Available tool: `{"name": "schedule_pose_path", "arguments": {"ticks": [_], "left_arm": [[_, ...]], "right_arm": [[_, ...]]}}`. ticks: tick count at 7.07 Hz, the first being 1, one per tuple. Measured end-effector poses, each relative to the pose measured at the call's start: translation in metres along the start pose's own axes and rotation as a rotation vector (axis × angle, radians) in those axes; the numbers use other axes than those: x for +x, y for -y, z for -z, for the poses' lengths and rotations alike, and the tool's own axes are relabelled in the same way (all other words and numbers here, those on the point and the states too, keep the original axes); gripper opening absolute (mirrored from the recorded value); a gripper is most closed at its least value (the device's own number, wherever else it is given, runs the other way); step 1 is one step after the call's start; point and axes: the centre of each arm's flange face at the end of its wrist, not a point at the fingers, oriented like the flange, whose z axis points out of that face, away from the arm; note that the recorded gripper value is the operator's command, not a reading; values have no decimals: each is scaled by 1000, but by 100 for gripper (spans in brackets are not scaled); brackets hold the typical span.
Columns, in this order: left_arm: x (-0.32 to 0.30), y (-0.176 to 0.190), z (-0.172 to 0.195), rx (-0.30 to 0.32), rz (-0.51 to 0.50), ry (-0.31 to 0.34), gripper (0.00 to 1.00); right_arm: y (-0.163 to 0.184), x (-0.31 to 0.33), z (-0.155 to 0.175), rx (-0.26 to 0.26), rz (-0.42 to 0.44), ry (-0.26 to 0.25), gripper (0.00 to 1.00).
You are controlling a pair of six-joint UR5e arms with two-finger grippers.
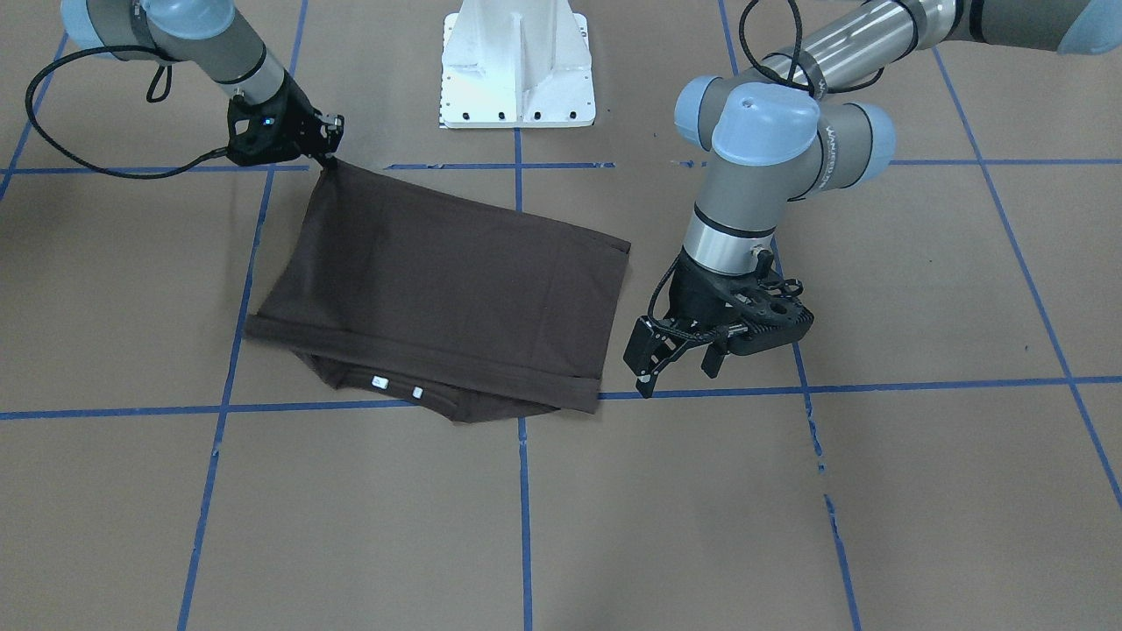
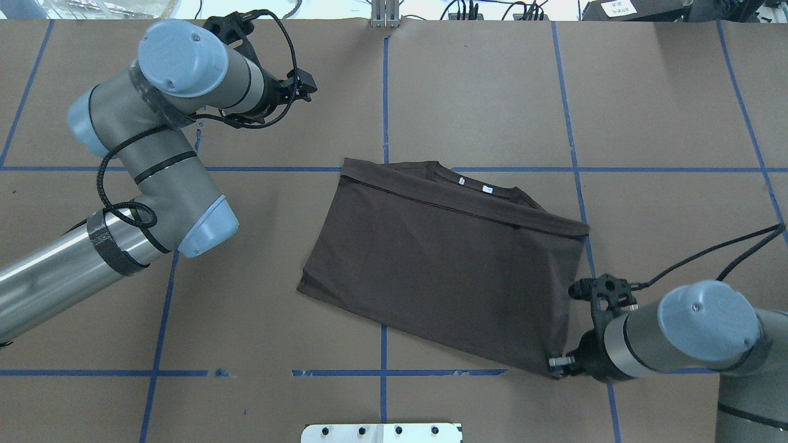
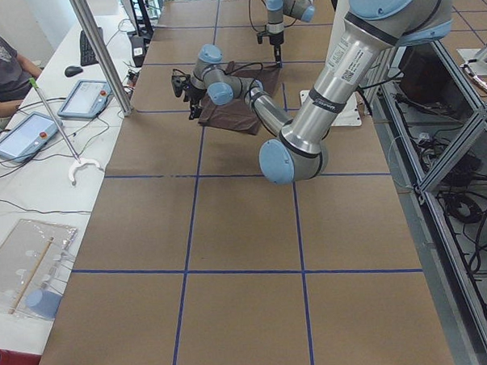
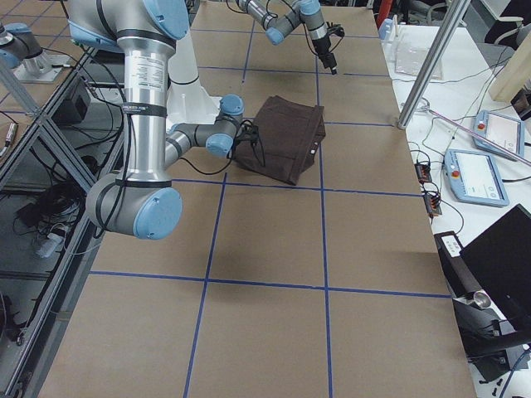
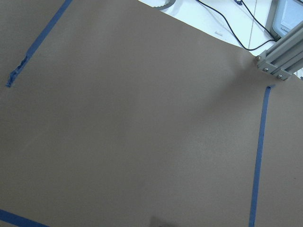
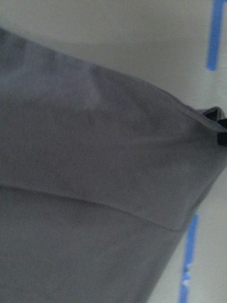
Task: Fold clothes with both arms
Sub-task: 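Move the left gripper toward the shirt while the right gripper repositions, then grasp the folded shirt with both grippers and pull it straight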
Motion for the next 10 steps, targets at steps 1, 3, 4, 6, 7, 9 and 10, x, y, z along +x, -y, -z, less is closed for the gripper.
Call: {"name": "schedule_pose_path", "arguments": {"ticks": [1, 3, 4, 6, 7, 9, 10], "left_arm": [[2, -3, 5, -2, -3, -11, 100], [7, -23, 15, -25, -8, -34, 100], [4, -48, 18, -68, 15, -41, 99], [-21, -130, 12, -194, 130, 16, 89], [-27, -174, 9, -234, 190, 72, 85], [-32, -237, 10, -274, 247, 153, 83], [-33, -260, 8, -279, 247, 172, 83]], "right_arm": [[-35, -6, -9, -66, 41, -4, 100], [-61, -22, -2, -100, 58, 33, 100], [-51, -29, 15, -45, 41, 63, 100], [1, -41, 64, 140, -17, 139, 100], [29, -44, 90, 221, -47, 174, 100], [64, -45, 125, 318, -82, 217, 100], [71, -48, 134, 339, -87, 230, 100]]}}
